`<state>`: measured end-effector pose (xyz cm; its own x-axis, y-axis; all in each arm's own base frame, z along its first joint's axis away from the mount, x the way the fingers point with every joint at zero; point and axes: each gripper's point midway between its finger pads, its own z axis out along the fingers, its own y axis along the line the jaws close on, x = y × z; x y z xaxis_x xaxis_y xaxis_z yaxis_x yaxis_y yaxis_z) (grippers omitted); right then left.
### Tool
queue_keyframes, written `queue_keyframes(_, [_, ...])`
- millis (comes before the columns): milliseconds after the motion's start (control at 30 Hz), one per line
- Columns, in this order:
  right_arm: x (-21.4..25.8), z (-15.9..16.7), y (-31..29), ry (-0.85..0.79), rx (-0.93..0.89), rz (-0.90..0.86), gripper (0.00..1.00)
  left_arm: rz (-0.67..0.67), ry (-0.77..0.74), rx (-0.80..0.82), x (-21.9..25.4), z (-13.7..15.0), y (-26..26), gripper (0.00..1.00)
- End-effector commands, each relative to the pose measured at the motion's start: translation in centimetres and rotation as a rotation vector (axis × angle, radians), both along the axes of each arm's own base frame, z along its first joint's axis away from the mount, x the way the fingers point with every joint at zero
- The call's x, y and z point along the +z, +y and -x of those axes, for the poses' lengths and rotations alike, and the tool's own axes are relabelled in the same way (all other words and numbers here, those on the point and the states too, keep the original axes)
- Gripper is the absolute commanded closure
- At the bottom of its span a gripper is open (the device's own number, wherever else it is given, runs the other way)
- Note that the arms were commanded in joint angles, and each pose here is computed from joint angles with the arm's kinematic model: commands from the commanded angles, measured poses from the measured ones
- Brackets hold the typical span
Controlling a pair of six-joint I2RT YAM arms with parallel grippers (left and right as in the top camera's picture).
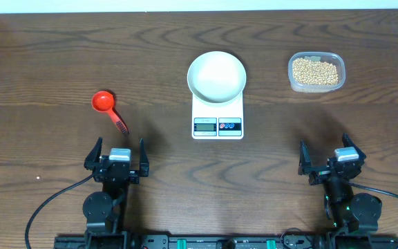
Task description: Scoop item into bowl and weigh 50g on scale
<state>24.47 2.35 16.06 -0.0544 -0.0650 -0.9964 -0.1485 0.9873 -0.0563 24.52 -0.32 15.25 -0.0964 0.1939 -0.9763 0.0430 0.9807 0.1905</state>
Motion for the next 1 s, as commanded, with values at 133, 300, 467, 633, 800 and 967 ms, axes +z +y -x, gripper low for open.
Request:
queue_keyframes(133, [-0.21, -0.01, 0.07, 0.002, 0.003, 0.01, 0.01, -0.008, 0.054, -0.006, -1.63, 0.09, -0.1, 0.01])
queue_keyframes(300, [-0.21, -0.01, 0.06, 0.002, 0.002, 0.01, 0.01, -0.008, 0.054, -0.006, -1.63, 0.09, -0.1, 0.01])
queue_keyframes(467, [-0.21, -0.01, 0.06, 0.002, 0.002, 0.01, 0.01, -0.008, 0.054, -0.006, -1.64, 0.09, -0.1, 0.01])
queue_keyframes(633, [-0.21, -0.01, 0.06, 0.002, 0.002, 0.01, 0.01, -0.008, 0.054, -0.006, -1.64, 0.09, -0.1, 0.01])
queue_keyframes(800, [-0.21, -0.01, 0.06, 0.002, 0.002, 0.01, 0.01, -0.008, 0.054, -0.006, -1.64, 0.09, -0.1, 0.01])
queue_keyframes(967, [-0.21, -0.01, 0.06, 0.002, 0.002, 0.01, 0.01, -0.008, 0.054, -0.006, -1.64, 0.09, -0.1, 0.01])
